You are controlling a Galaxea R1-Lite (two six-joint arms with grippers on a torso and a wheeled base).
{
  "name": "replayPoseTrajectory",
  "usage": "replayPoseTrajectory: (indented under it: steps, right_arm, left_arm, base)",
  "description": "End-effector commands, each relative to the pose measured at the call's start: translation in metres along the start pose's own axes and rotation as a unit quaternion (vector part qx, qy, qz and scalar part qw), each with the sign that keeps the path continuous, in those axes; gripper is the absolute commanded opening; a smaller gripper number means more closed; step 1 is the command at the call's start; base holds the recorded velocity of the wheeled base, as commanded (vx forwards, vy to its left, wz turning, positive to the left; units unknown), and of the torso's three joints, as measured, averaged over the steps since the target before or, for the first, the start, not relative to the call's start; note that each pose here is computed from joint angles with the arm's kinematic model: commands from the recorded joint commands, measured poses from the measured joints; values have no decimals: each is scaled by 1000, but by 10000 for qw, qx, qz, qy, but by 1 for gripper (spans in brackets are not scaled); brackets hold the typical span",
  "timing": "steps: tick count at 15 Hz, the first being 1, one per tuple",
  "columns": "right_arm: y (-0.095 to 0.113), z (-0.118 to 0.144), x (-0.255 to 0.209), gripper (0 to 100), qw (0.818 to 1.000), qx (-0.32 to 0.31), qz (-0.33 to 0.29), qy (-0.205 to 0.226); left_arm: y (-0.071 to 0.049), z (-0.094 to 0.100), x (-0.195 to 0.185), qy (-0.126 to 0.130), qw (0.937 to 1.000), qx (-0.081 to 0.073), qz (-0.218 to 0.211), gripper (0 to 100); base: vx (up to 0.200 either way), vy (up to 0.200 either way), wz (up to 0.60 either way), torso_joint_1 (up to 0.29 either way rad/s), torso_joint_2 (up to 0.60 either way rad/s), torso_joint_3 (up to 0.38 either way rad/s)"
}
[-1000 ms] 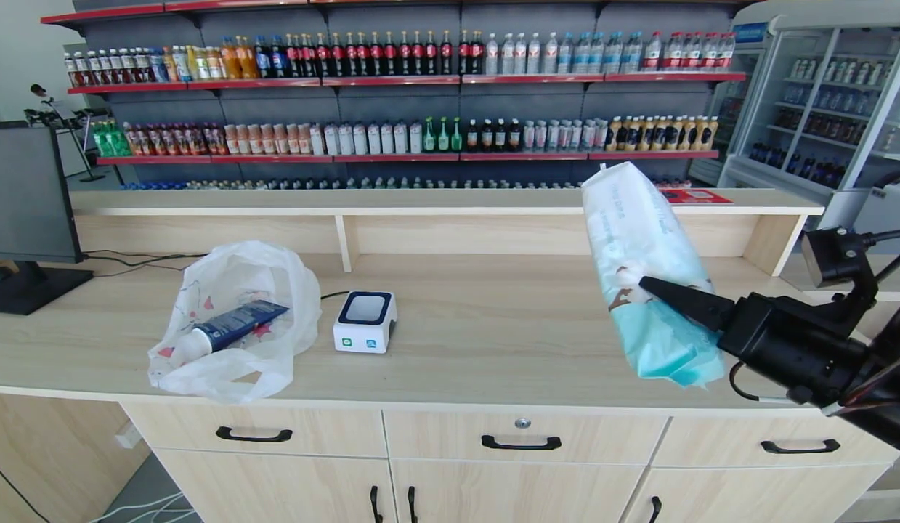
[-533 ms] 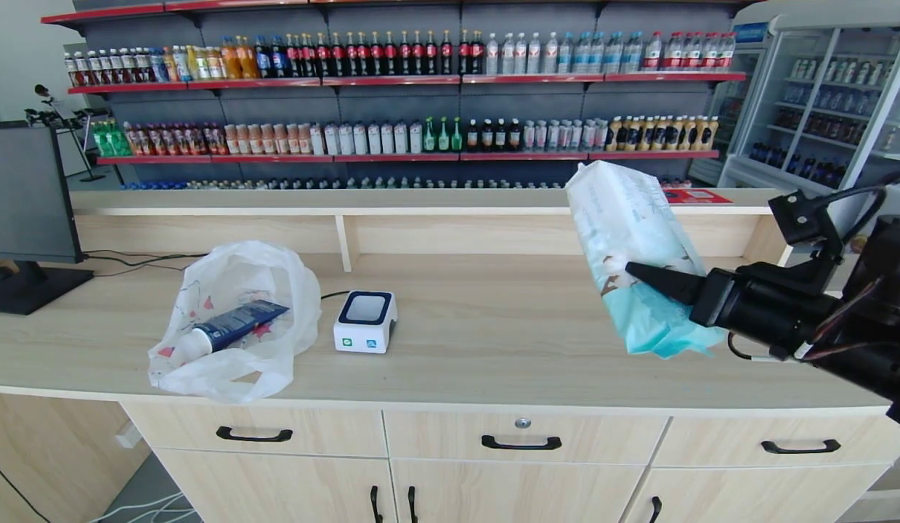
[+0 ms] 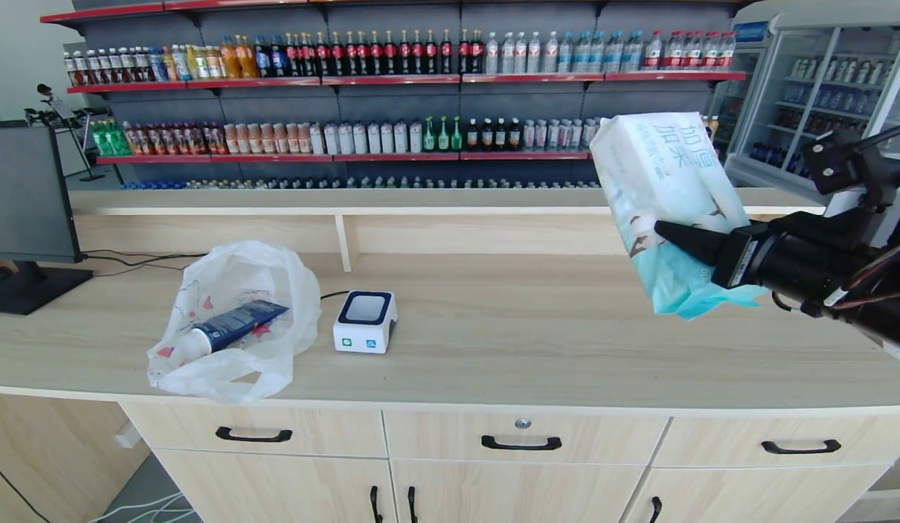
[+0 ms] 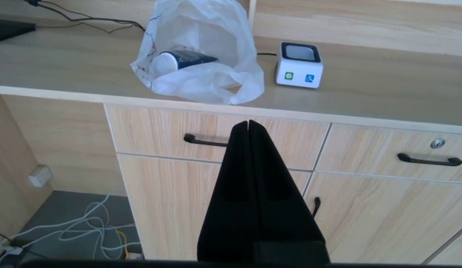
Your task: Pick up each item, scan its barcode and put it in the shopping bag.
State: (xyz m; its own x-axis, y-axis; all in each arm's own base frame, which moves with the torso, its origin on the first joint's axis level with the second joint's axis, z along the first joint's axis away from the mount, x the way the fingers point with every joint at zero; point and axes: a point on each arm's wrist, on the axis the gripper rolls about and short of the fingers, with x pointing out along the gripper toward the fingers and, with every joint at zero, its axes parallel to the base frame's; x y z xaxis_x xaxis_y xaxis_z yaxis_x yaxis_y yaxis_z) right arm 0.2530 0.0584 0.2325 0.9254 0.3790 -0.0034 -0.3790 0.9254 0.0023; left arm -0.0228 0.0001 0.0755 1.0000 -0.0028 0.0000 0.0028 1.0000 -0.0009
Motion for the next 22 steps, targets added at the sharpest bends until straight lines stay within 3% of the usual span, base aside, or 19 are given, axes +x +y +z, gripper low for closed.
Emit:
replayPoseTrajectory:
  steps: [1,3,7,11,13,14,18,22]
  right_arm:
    - [3,9,-30,0,9984,-103,-487,-250]
    - [4,5,-34,0,9981,-110,-572,-203]
    - [-4,-29,-39,0,9966,57,-801,192]
    - [-30,-9,16,0,9937,3,-1120,-89]
    - [-36,-1,46,0,9960,-37,-853,-261]
    - [-32,4,56,0,9984,-108,-371,-407]
    - [-23,5,39,0,9980,-327,141,-532]
    - [-51,-5,32,0,9933,-104,-1011,-544]
  left_arm:
    - [0,0,0,0,10000,4,-2,0]
    - [0,0,0,0,10000,-19,-2,0]
    - [0,0,0,0,10000,-11,-2,0]
    - [0,0,0,0,10000,-11,-2,0]
    - [0,0,0,0,10000,-3,-2,0]
    - [0,0,0,0,10000,-3,-2,0]
    - [0,0,0,0,10000,-11,-2,0]
    - [0,0,0,0,10000,-19,-2,0]
  base:
    - [0,0,0,0,0,0]
    - [0,0,0,0,0,0]
    - [0,0,0,0,0,0]
    - [0,0,0,0,0,0]
    - [0,0,0,0,0,0]
    - [0,0,0,0,0,0]
    - [0,0,0,0,0,0]
    - [0,0,0,0,0,0]
